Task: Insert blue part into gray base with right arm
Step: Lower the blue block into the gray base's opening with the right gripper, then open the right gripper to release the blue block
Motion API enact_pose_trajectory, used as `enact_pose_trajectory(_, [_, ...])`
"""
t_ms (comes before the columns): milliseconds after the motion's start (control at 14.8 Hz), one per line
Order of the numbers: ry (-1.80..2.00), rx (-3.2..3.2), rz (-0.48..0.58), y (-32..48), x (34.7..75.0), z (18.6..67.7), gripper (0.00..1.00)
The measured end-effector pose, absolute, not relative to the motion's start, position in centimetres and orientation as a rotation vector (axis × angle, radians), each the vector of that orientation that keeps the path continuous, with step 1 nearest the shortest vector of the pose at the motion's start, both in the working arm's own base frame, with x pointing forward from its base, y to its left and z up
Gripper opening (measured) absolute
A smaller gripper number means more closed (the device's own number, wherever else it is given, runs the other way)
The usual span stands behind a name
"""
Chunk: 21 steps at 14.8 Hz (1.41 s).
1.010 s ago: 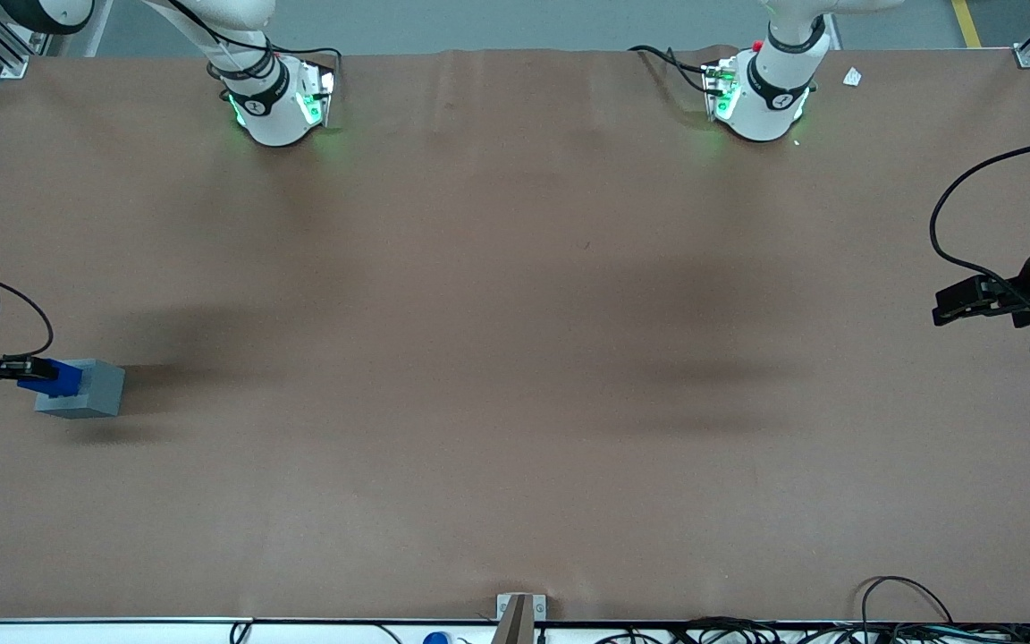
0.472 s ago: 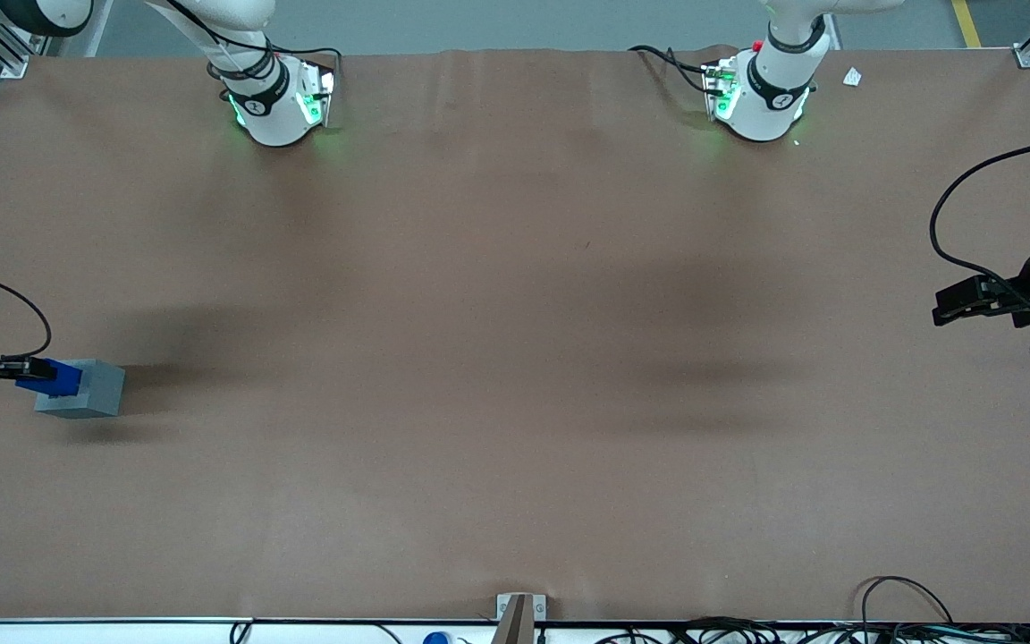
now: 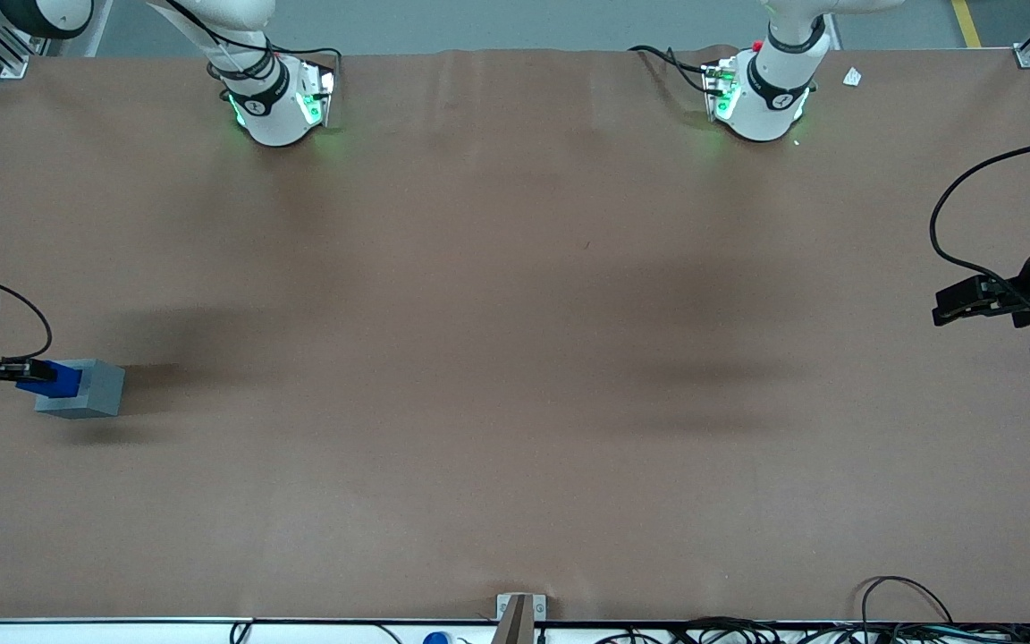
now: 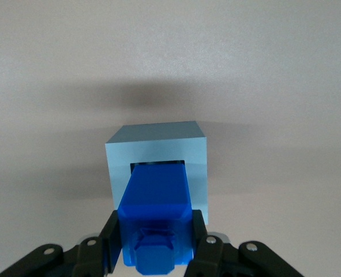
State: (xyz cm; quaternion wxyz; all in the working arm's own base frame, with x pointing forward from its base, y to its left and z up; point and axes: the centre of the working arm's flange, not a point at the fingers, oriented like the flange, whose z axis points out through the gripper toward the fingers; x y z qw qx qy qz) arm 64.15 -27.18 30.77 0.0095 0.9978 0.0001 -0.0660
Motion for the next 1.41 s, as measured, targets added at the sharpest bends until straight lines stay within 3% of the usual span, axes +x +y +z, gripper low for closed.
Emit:
enact_pose_trajectory(876, [-0.004, 3.119, -0.205, -27.27, 64.19, 30.23, 0.52])
enact_pose_trajectory(1010, [-0.004, 3.12, -0.205, -27.28, 64.19, 30.14, 0.59])
enact_pose_trajectory(1415, [-0.004, 3.12, -0.205, -27.29, 64.19, 30.12, 0.65])
